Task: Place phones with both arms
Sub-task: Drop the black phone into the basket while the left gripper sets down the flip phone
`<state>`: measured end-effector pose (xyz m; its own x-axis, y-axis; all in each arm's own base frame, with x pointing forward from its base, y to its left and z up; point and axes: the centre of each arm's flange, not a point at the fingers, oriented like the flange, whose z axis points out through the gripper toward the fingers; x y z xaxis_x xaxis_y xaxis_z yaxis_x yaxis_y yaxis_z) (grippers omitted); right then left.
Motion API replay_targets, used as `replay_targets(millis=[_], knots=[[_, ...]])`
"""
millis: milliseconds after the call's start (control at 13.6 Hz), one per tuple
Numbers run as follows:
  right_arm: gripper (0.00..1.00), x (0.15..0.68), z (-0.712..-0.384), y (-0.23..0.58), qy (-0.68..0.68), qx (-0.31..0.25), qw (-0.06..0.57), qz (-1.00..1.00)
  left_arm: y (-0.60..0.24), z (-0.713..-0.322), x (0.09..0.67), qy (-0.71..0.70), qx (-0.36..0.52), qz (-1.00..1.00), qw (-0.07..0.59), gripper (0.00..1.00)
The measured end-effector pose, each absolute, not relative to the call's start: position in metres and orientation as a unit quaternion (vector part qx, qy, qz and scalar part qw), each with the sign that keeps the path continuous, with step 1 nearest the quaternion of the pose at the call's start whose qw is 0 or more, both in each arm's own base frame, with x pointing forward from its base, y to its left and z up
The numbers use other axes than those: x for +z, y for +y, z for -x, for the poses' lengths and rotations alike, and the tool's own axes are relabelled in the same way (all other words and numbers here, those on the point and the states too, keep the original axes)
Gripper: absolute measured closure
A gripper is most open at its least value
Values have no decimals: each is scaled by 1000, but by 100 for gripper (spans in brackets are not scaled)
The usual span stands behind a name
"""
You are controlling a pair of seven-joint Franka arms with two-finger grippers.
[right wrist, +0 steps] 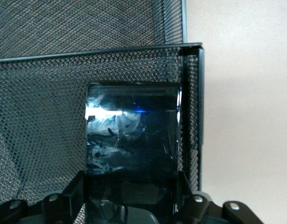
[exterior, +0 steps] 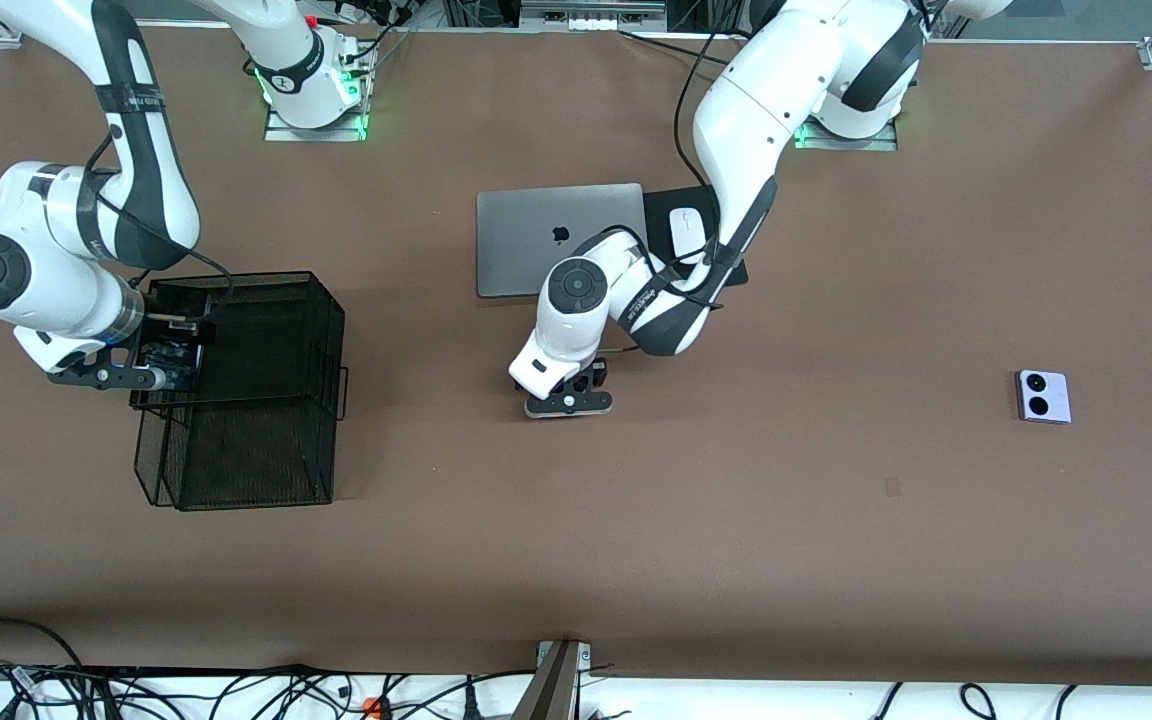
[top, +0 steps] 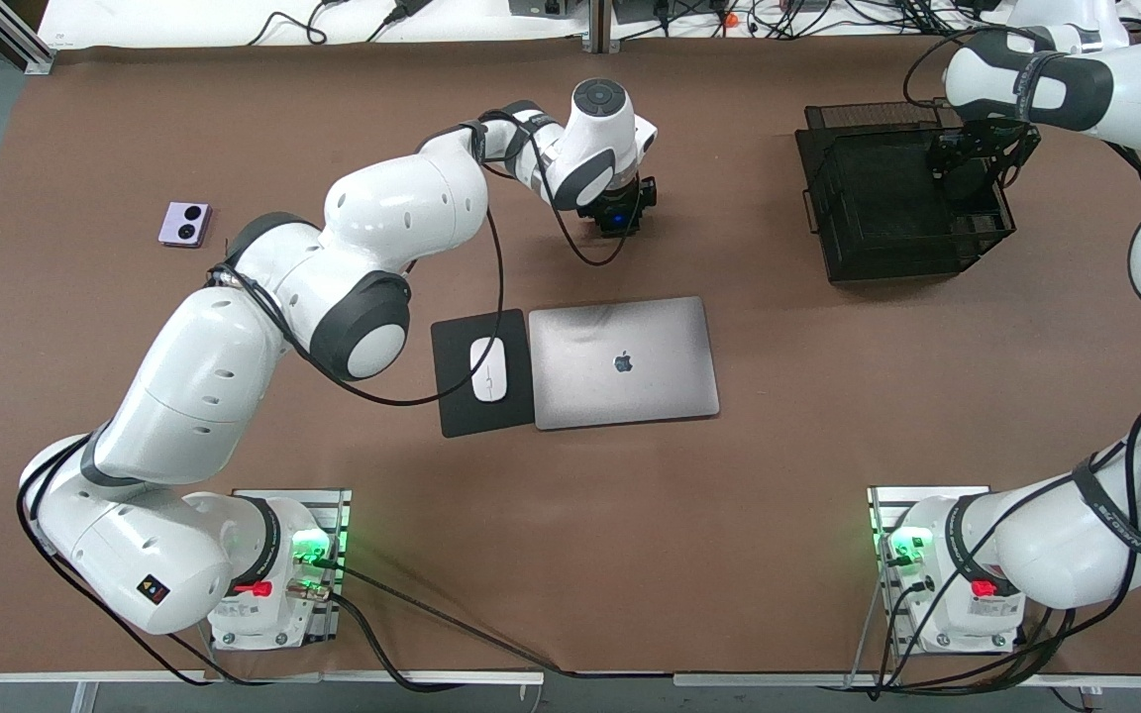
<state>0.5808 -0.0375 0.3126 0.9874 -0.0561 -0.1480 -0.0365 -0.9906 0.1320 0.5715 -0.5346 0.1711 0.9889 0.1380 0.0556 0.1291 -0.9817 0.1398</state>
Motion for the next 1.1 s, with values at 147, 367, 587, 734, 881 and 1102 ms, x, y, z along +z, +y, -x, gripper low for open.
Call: replay_targets(millis=[147,367,587,734,881,1102], knots=[[21,311,-581,-37,-27,-75,60,-995,-536,-571,172,77,33,-994,69,19],[19,308,-582,-36,-34,-76,52,-995,-540,-569,174,76,40,-994,66,0],[0,309,-584,-34,-32,-73,52,-995,-540,-572,183,78,41,-994,57,0],[0,318,-590,-30,-29,-63,52,-996,-528,-582,198,87,29,-995,34,0],[0,334,-599,-22,-23,-59,50,-997,-502,-601,223,94,19,-995,18,0],[0,382,-616,14,-15,-64,27,-998,-445,-630,241,73,-16,-997,-19,0]])
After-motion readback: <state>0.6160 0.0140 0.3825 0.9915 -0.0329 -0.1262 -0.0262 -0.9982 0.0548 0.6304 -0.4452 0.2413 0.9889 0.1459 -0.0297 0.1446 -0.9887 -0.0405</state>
